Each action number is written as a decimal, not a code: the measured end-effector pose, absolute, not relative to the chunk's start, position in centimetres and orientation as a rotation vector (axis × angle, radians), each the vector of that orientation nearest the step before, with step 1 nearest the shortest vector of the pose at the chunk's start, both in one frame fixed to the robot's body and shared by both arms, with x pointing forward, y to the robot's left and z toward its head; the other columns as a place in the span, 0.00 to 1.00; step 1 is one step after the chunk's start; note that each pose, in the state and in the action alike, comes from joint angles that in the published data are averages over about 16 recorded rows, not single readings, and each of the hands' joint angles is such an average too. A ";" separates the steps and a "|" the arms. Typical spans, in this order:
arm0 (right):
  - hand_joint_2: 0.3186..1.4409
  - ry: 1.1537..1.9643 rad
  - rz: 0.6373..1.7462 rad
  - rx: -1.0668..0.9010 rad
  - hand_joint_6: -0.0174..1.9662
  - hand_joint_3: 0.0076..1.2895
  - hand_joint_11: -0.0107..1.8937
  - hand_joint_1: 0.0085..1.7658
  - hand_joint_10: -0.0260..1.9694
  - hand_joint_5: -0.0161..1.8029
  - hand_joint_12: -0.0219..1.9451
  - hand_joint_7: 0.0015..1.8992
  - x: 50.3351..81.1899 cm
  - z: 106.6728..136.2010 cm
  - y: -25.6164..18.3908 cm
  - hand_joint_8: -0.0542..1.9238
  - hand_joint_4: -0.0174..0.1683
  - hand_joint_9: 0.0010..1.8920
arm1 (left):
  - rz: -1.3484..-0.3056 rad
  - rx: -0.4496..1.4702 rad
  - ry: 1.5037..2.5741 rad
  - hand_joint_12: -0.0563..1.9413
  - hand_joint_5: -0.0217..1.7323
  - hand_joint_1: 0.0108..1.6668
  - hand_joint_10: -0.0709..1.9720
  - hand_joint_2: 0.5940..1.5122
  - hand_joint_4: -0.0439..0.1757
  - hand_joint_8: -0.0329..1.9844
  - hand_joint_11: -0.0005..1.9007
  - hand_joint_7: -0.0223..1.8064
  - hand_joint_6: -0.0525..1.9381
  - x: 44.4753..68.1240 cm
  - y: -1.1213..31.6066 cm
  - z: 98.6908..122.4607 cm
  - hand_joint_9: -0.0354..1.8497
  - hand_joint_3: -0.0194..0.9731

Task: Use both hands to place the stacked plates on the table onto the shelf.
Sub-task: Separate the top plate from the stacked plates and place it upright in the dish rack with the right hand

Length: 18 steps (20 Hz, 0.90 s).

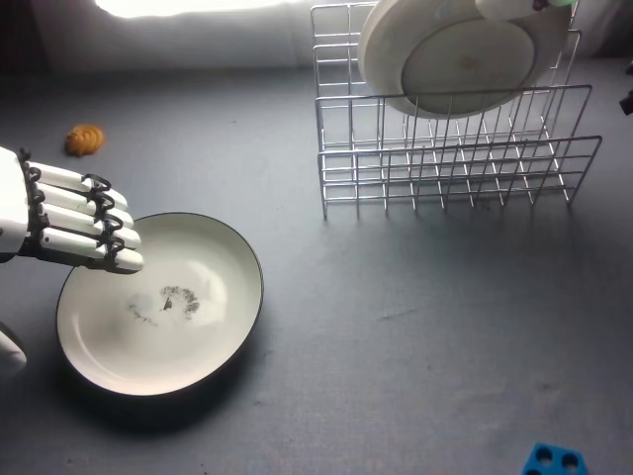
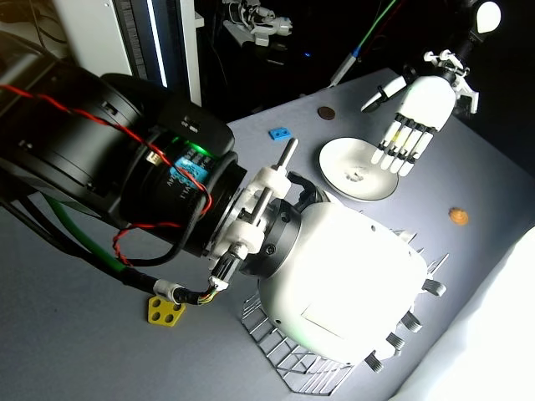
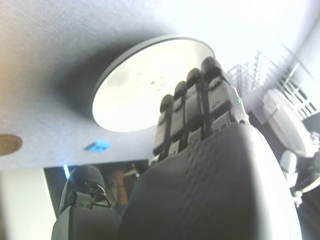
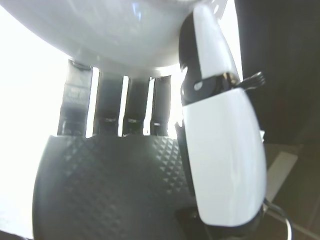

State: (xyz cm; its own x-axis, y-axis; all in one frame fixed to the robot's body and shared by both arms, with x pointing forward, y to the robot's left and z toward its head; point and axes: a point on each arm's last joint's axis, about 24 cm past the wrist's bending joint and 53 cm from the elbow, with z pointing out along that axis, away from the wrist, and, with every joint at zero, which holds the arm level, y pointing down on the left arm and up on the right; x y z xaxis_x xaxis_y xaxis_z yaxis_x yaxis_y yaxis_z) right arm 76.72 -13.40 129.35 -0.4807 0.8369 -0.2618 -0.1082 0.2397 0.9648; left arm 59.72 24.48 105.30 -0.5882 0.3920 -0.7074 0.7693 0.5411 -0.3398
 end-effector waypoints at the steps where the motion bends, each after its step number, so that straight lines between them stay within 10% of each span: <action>1: 0.70 1.650 1.375 0.689 0.59 0.00 0.31 0.69 0.36 0.44 0.70 0.48 76.8 129.1 -13.3 0.60 0.10 0.49 | -0.869 0.936 2.216 0.14 0.05 0.00 0.04 0.53 0.23 0.02 0.01 0.06 0.04 59.7 24.6 105.2 0.06 0.04; 18: 0.71 1.649 1.361 0.696 0.60 0.00 0.29 0.68 0.37 0.43 0.71 0.46 77.6 126.6 -12.7 0.62 0.10 0.47 | -0.833 0.950 2.237 0.15 0.06 0.00 0.04 0.53 0.21 0.02 0.01 0.06 0.04 59.6 25.4 104.1 0.07 0.04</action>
State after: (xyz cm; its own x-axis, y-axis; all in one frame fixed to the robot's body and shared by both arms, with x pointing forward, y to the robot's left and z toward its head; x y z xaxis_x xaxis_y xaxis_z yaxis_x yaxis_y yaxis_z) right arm 77.60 -12.68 126.64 -0.4716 0.8406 -0.2665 -0.1023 0.2481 0.9633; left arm 59.65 25.38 104.13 -0.5890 0.4172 -0.6921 0.7682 0.5549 -0.3193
